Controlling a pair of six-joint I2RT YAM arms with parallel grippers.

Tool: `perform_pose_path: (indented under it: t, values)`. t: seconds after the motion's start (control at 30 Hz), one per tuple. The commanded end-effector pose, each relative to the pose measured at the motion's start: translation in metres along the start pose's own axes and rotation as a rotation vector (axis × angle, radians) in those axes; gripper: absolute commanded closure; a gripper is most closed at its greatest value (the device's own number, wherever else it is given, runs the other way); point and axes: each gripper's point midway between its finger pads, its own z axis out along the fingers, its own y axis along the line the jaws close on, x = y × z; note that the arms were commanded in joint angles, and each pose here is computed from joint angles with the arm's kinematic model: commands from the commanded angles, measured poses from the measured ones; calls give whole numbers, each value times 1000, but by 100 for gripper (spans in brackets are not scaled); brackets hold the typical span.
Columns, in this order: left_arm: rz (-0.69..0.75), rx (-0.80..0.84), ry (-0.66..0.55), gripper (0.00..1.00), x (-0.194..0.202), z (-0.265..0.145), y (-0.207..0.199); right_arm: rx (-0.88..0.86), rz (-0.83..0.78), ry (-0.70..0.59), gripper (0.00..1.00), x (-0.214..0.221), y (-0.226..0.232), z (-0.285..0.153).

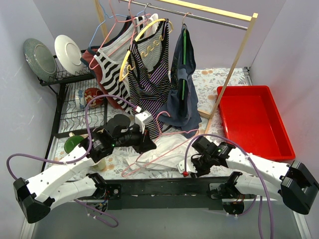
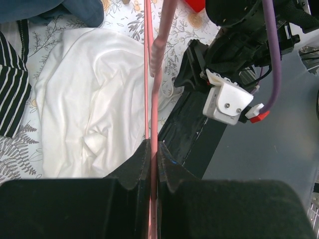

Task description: Place the tank top on the hanger

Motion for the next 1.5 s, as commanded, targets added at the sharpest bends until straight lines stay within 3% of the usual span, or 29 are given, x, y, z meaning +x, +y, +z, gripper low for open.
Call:
perform_pose_path:
  t: [0.0, 0.4, 0.63, 0.77, 1.1, 1.47]
  values:
    - [15, 4, -55, 100, -11, -8, -4, 122, 11, 16, 62, -1, -24, -3]
    - [14, 14, -59, 100, -6, -11, -5, 165, 44, 43, 59, 7, -24, -8]
    - [13, 10, -57, 100, -7, -12, -5, 182, 63, -67, 54, -20, -31, -29]
    - [18, 13, -61, 100, -8, -12, -6, 177, 90, -66, 54, -14, -31, -23]
    - [19, 21, -66, 100, -8, -12, -7, 149, 150, 3, 60, 11, -29, 0]
    - [25, 15, -77, 100, -7, -17, -7, 216, 154, 28, 65, 14, -38, -9]
